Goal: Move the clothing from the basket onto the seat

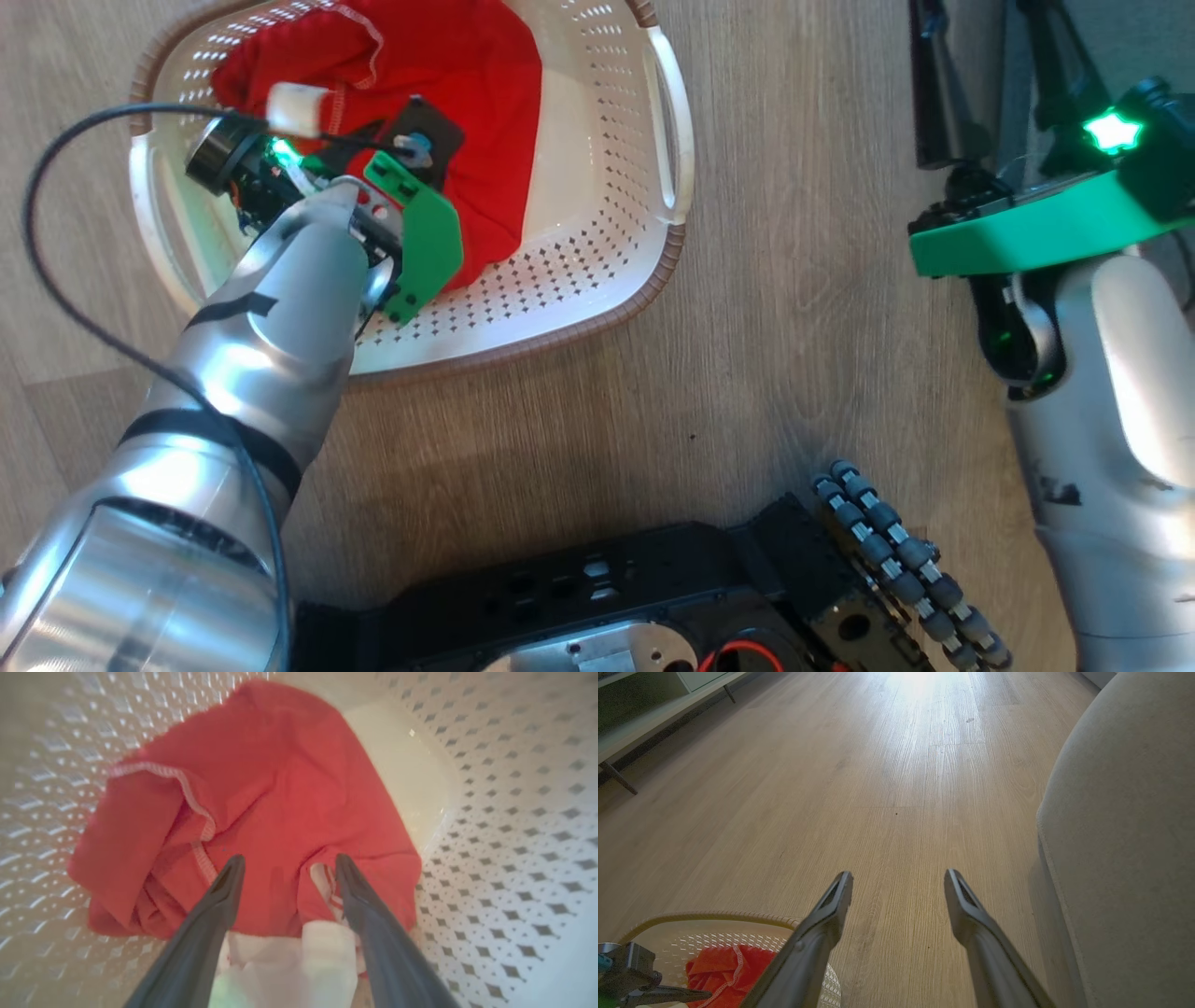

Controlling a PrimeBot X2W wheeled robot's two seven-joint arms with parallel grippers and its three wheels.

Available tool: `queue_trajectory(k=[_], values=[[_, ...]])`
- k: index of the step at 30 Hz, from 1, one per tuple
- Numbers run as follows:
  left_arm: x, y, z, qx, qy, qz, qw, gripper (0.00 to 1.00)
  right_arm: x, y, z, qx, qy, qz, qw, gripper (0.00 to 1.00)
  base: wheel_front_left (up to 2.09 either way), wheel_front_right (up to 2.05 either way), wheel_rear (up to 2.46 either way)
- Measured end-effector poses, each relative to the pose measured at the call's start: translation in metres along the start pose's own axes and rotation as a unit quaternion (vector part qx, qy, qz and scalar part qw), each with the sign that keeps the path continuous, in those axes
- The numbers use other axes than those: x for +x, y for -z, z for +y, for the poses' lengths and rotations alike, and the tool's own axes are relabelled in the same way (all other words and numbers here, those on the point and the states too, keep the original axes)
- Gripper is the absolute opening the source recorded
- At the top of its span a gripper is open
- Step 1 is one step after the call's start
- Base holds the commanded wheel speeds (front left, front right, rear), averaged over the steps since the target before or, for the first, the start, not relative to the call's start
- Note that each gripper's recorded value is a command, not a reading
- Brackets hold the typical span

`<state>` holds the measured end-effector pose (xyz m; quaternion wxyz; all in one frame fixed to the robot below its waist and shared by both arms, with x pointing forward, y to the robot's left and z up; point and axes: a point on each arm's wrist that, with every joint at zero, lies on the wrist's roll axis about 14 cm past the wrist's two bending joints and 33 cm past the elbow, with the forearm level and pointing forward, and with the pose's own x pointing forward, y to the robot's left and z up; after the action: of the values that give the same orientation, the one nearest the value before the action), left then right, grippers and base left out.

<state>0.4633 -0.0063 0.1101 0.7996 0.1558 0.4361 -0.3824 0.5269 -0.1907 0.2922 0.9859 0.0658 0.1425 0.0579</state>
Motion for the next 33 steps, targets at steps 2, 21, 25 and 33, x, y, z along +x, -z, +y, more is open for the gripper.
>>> queue_trajectory(k=[2,21,25,33], values=[[0.000,0.016,-0.001,0.022,0.003,0.048,0.999,1.00,0.000,0.003,0.002,0.001,-0.002,0.003,1.000,1.00,0.00,0.00,0.00],[-0.007,0.090,0.017,0.112,-0.042,0.237,0.964,1.00,0.001,0.024,0.009,0.011,-0.012,0.025,1.000,1.00,0.00,0.00,0.00],[-0.007,0.093,0.015,0.106,-0.045,0.245,0.963,0.00,0.004,0.025,0.009,0.011,-0.013,0.025,1.000,1.00,0.00,0.00,0.00],[-0.012,0.072,0.012,0.075,-0.048,0.202,0.975,0.00,0.008,0.009,0.015,0.011,-0.021,0.006,1.000,1.00,0.00,0.00,0.00]])
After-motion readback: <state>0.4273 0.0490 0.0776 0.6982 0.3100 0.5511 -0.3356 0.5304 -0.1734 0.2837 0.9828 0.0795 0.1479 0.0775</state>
